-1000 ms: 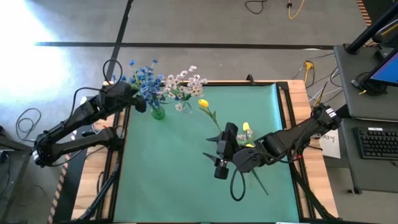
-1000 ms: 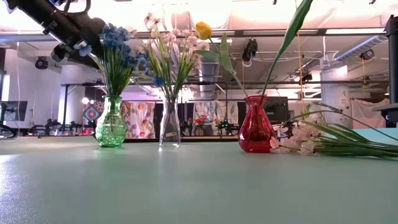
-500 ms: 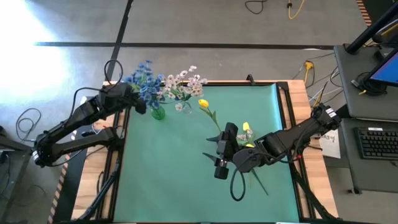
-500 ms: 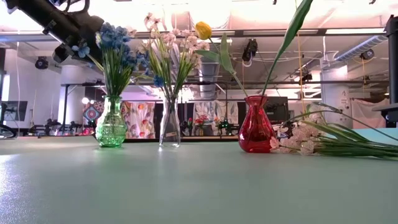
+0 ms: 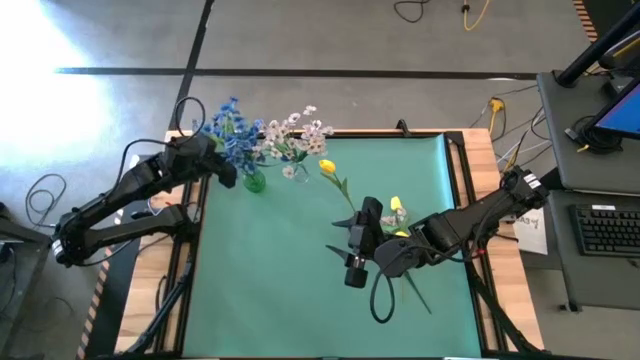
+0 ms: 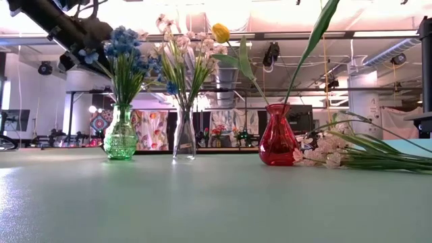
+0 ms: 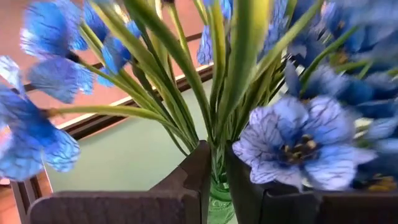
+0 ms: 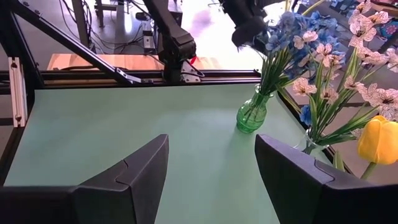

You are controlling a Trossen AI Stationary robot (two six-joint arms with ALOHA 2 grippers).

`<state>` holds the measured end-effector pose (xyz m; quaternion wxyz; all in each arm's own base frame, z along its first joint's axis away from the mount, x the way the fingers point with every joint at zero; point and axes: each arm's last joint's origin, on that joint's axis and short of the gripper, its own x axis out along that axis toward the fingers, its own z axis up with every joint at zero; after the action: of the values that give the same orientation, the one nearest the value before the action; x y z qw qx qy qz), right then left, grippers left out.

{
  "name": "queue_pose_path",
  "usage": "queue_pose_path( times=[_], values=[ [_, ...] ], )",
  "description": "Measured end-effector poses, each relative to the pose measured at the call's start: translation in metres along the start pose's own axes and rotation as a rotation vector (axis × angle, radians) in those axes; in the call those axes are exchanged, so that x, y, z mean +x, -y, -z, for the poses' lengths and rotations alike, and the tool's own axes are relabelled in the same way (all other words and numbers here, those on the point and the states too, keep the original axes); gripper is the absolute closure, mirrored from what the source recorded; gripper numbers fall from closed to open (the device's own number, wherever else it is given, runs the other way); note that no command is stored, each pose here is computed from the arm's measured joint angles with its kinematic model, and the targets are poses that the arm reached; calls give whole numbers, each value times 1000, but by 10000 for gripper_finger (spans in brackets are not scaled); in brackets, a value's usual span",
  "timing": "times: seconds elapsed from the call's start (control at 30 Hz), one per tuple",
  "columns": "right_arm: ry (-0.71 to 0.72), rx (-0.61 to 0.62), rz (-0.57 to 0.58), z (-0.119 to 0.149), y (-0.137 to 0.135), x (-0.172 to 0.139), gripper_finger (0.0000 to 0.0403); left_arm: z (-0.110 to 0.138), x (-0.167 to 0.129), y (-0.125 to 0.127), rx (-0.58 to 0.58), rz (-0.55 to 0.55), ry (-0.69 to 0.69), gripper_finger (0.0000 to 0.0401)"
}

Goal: Sort flowers into vase by color
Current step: Put the blue flowers into the green vase

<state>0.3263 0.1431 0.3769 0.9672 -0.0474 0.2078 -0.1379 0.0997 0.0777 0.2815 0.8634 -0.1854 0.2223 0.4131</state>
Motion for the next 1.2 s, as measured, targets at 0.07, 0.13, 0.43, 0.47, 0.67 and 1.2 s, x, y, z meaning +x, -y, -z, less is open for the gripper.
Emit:
queue_pose_path(
  times=[0.07, 0.13, 0.43, 0.47, 0.67, 1.2],
  values=[
    [0, 1, 0, 0, 0, 0, 170, 0, 3, 1, 3, -4, -15, 366],
    [0, 1, 0, 0, 0, 0, 170, 0, 6, 1, 6, -8, -29, 366],
    [0, 0, 0, 0, 0, 0, 170, -3, 1, 1, -12, -4, -12, 339],
    [0, 0, 0, 0, 0, 0, 170, -4, -1, 1, -16, 1, 2, 333],
    [0, 0, 0, 0, 0, 0, 170, -7, -13, -1, -29, 14, 47, 296],
    [0, 3, 0, 0, 0, 0, 170, 1, -45, -8, -82, 51, 65, 146]
  ],
)
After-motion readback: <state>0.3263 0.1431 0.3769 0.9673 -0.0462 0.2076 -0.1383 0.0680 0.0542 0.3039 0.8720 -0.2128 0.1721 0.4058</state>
